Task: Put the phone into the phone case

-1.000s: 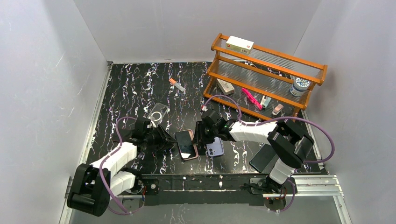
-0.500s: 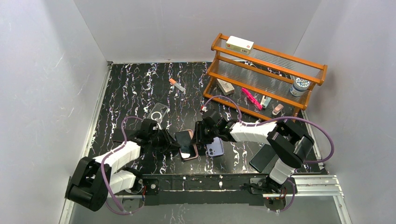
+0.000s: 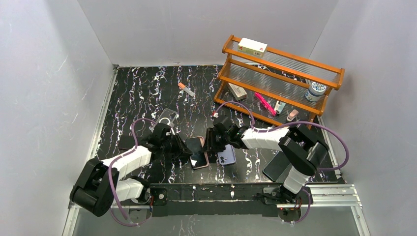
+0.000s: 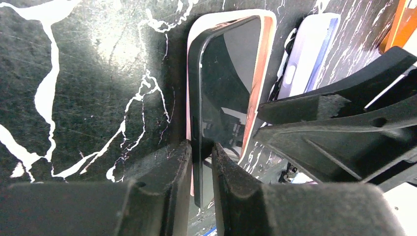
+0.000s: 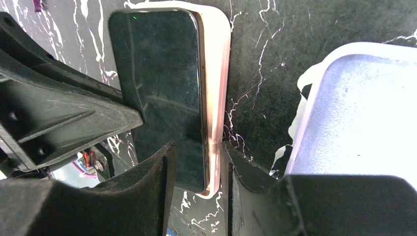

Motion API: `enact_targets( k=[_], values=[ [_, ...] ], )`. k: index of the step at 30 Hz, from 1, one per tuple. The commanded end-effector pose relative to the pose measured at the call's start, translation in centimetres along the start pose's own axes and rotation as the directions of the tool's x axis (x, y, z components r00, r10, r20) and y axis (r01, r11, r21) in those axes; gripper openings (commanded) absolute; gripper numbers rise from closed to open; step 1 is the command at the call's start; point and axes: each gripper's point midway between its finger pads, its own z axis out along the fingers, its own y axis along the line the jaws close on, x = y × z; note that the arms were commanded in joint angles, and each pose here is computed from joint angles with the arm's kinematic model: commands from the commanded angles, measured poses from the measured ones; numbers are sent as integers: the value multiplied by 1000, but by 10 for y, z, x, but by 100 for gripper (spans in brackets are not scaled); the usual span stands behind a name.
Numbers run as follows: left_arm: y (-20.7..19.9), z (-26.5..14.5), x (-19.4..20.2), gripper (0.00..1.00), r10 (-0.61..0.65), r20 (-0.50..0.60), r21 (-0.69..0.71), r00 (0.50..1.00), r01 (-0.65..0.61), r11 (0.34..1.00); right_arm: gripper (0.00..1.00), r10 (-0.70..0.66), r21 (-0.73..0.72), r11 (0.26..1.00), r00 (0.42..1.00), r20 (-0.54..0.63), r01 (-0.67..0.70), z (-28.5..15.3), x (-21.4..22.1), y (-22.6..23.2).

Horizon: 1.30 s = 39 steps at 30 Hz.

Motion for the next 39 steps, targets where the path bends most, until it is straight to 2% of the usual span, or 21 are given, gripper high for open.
enact_targets(
  k=[1, 5, 10, 12, 15, 20, 23, 26, 33, 39],
  values=[
    [-9, 2, -4, 14, 44, 15, 6, 999, -44, 999, 45, 13, -36, 999, 1000, -20, -13, 4, 2, 3],
    [-11, 3, -2, 10, 60, 10, 11, 998, -60, 998, 45, 12, -50, 999, 999, -34, -14, 3, 2, 9],
    [-14, 5, -1, 10, 79, 5, 11, 997, -79, 997, 45, 22, -64, 998, 998, -51, -25, 7, 7, 9],
    [-12, 6, 1, 15, 82, 0, 5, 997, -82, 997, 45, 31, -70, 997, 998, -57, -35, 9, 9, 8],
    [-10, 6, 3, 28, 83, 3, -2, 997, -83, 997, 45, 35, -76, 996, 998, -61, -39, 9, 11, 7],
    [-2, -4, -5, 39, 82, 64, -65, 995, -78, 995, 45, 34, -69, 997, 999, -43, -37, 5, 9, 5],
    [-4, -11, -16, 40, 87, 132, -81, 987, -76, 994, 45, 30, -58, 998, 999, -32, -32, 4, 8, 3],
    [-10, -13, -23, 33, 90, 170, -63, 981, -80, 995, 44, 30, -56, 998, 999, -33, -32, 5, 8, 2],
    [-4, -3, -14, 27, 93, 103, -70, 990, -86, 994, 44, 27, -65, 997, 999, -28, -28, 5, 6, 4],
    [-20, -3, -14, 8, 105, 114, 5, 988, -106, 994, 40, 4, -100, 995, 1000, -16, -5, 6, 5, 7]
  ],
)
